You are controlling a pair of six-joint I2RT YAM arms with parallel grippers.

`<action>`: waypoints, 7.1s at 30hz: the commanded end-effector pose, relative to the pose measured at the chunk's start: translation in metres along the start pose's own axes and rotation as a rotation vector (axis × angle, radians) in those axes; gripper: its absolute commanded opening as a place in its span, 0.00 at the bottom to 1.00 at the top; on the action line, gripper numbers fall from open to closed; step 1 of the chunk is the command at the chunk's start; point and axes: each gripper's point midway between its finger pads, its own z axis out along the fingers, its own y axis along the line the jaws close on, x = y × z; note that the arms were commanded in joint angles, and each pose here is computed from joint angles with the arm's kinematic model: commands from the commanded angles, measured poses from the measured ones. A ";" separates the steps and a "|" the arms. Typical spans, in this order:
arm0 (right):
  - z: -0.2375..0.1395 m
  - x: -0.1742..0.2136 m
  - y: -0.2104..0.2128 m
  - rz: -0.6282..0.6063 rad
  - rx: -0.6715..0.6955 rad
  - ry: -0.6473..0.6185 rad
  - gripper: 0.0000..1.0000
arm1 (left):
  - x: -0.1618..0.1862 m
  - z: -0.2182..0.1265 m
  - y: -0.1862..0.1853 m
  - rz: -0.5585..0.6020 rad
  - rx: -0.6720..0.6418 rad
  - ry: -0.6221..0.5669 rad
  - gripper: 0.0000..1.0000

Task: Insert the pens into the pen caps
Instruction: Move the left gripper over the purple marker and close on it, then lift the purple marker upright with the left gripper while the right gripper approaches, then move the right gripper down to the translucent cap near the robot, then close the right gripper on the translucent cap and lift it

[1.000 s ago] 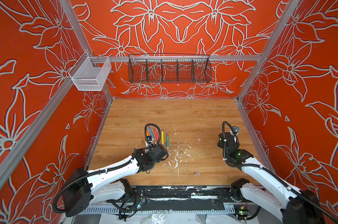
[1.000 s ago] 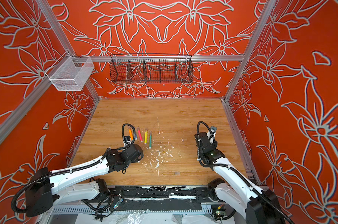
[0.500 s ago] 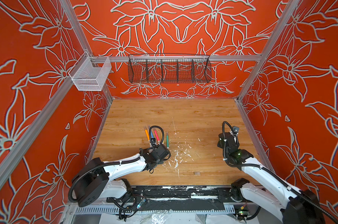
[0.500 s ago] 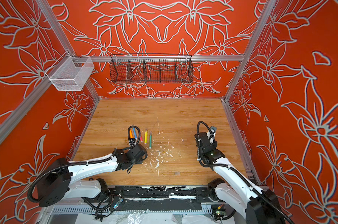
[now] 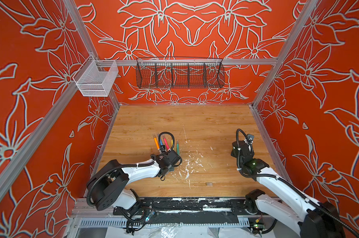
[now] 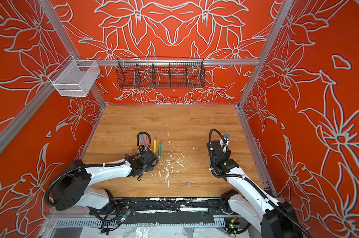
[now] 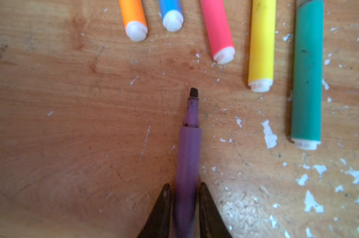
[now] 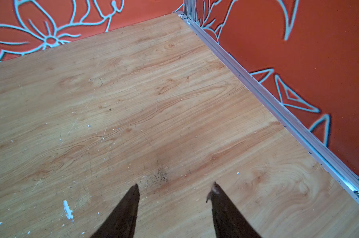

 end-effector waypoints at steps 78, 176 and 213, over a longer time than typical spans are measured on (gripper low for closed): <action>-0.222 0.014 0.282 0.401 -1.258 0.446 0.00 | -0.070 -0.180 -0.130 0.501 0.919 -0.424 0.45; -0.132 0.230 0.105 -0.526 -0.468 0.748 0.48 | -0.113 -0.141 -0.074 0.250 0.619 -0.468 0.00; -0.112 0.229 0.101 -0.654 -0.305 0.698 0.20 | -0.113 -0.144 -0.074 0.251 0.630 -0.474 0.00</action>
